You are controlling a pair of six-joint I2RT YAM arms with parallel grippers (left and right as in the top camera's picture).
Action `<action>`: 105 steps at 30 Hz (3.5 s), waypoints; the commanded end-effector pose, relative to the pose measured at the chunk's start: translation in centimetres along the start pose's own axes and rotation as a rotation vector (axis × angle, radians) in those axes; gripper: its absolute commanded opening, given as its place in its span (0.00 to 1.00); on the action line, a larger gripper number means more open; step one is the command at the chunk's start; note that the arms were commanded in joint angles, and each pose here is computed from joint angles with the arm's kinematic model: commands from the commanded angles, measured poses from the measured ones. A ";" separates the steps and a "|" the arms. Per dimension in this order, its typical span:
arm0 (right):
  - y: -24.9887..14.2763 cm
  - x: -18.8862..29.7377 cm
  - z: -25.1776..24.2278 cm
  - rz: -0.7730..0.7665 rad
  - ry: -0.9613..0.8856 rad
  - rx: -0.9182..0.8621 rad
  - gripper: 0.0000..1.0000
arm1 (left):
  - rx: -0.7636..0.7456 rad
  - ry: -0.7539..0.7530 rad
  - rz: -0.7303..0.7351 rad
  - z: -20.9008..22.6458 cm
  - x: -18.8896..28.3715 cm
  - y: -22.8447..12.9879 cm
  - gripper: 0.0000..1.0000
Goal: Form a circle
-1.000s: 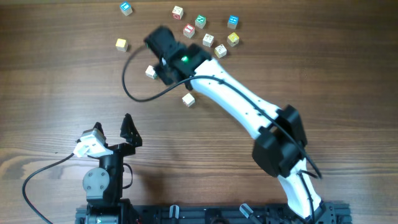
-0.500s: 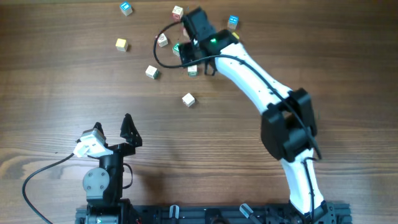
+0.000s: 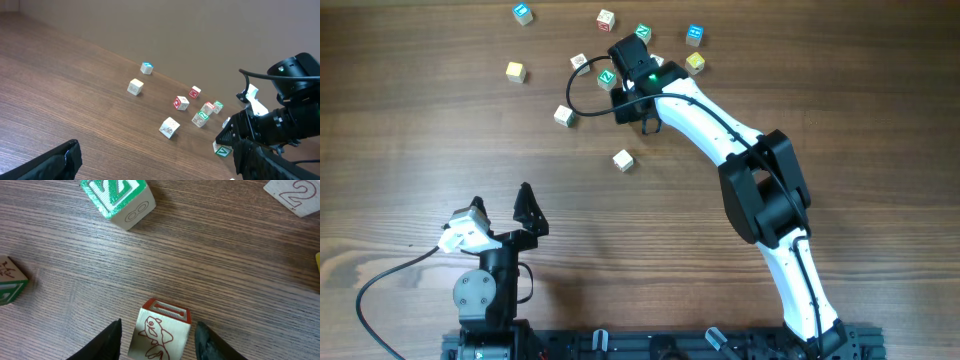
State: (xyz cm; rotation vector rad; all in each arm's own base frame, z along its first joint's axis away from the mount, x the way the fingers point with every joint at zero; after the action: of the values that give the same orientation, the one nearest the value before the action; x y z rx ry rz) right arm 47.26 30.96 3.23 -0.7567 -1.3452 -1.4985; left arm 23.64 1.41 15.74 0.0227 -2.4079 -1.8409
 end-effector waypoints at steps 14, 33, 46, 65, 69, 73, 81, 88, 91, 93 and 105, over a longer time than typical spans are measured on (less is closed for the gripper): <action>-0.4 1.0 -2.0 0.003 -0.120 -0.030 0.59 | -0.012 -0.010 0.003 -0.2 0.0 -0.1 1.00; -0.5 11.1 -0.9 0.027 -0.064 -0.026 0.29 | -0.012 -0.010 0.003 -0.2 0.0 -0.1 1.00; -9.1 6.4 -2.6 0.267 -0.119 -0.245 0.29 | -0.012 -0.010 0.003 -0.2 0.0 -0.1 1.00; -8.4 4.1 -3.1 0.143 -0.145 -0.326 0.32 | -0.013 -0.010 0.003 -0.2 0.0 -0.1 1.00; -8.3 3.7 -2.9 0.131 -0.129 -0.327 0.33 | -0.013 -0.010 0.003 -0.2 0.0 -0.1 1.00; -8.1 3.6 -2.5 0.126 -0.112 -0.329 0.33 | -0.013 -0.010 0.003 -0.2 0.0 -0.1 1.00; -8.6 3.7 -2.8 0.145 -0.126 -0.326 0.43 | -0.012 -0.010 0.003 -0.2 0.0 -0.1 1.00; -9.2 3.8 -3.1 0.170 -0.140 -0.326 0.47 | -0.012 -0.010 0.003 -0.2 0.0 -0.1 1.00; -9.3 3.8 -2.9 0.179 -0.129 -0.328 0.48 | -0.012 -0.010 0.003 -0.2 0.0 -0.1 1.00; -9.5 3.9 -2.9 0.185 -0.134 -0.328 0.53 | -0.012 -0.010 0.003 -0.2 0.0 -0.1 1.00; -10.1 4.0 -2.2 0.230 -0.095 -0.345 0.40 | -0.013 -0.010 0.003 -0.2 0.0 -0.1 1.00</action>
State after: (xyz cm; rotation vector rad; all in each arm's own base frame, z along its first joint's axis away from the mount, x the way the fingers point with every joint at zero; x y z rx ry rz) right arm 37.50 26.68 3.04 -1.1701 -1.0714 -1.5572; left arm 23.64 1.40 15.74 0.0222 -2.4081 -1.8411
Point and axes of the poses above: each gripper's point midway between its finger pads, its own x axis back along the fingers, its own z axis along the line the jaws close on, y = z × x, the point moved 1 cm from there along x, back along the fingers, and after that the axes turned 9 degrees about -x, right-handed, at the moved point
